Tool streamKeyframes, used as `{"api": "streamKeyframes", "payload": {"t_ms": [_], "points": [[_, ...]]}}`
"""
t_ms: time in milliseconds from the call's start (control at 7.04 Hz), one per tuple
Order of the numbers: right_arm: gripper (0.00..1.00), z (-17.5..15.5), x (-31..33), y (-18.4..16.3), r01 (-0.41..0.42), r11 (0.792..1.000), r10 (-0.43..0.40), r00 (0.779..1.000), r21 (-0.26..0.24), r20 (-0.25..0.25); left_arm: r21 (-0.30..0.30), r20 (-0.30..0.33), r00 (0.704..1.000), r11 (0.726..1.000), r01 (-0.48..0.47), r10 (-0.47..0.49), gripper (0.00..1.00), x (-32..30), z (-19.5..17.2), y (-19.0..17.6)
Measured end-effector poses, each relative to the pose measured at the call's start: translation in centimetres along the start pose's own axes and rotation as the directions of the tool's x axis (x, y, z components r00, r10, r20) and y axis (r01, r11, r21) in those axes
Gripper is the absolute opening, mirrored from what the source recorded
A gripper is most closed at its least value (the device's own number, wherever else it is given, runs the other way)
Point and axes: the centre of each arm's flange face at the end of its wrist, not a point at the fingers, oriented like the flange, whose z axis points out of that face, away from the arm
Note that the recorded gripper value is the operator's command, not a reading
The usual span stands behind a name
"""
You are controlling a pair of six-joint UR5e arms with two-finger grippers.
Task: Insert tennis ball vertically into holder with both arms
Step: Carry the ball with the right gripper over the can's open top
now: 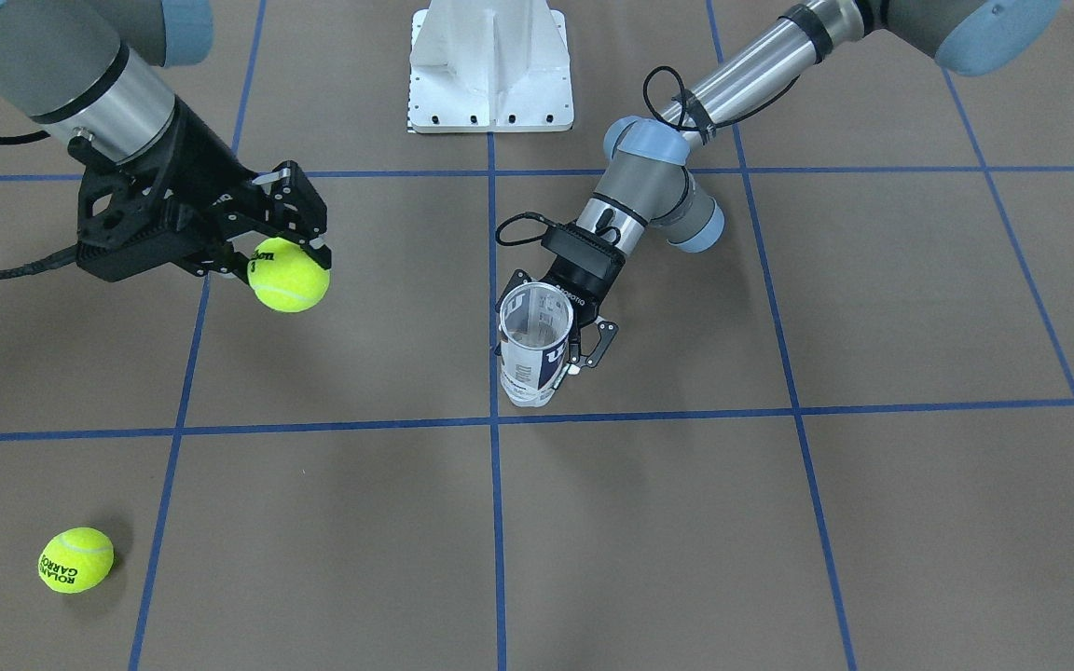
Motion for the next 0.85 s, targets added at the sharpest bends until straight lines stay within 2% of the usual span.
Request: {"api": "streamKeyframes", "payload": {"t_ms": [284, 426, 852], "points": [[0.0, -0.1, -6.8, 0.2, -0.05, 0.999, 0.05, 0.997, -0.009, 0.057, -0.001, -0.001, 1.0, 1.0, 0.0, 0.0, 0.76, 0.0, 0.0, 0.0], [0.0, 0.8, -10.0, 0.5, -0.067, 0.998, 0.068, 0.995, -0.017, 0.07, -0.001, -0.001, 1.0, 1.0, 0.0, 0.0, 0.75, 0.0, 0.0, 0.0], [0.0, 5.6, -16.7, 2.0, -0.066, 0.998, 0.066, 0.997, 0.01, 0.045, 0.005, -0.005, 1.0, 1.0, 0.002, -0.002, 0.75, 0.3, 0.1, -0.4]]}}
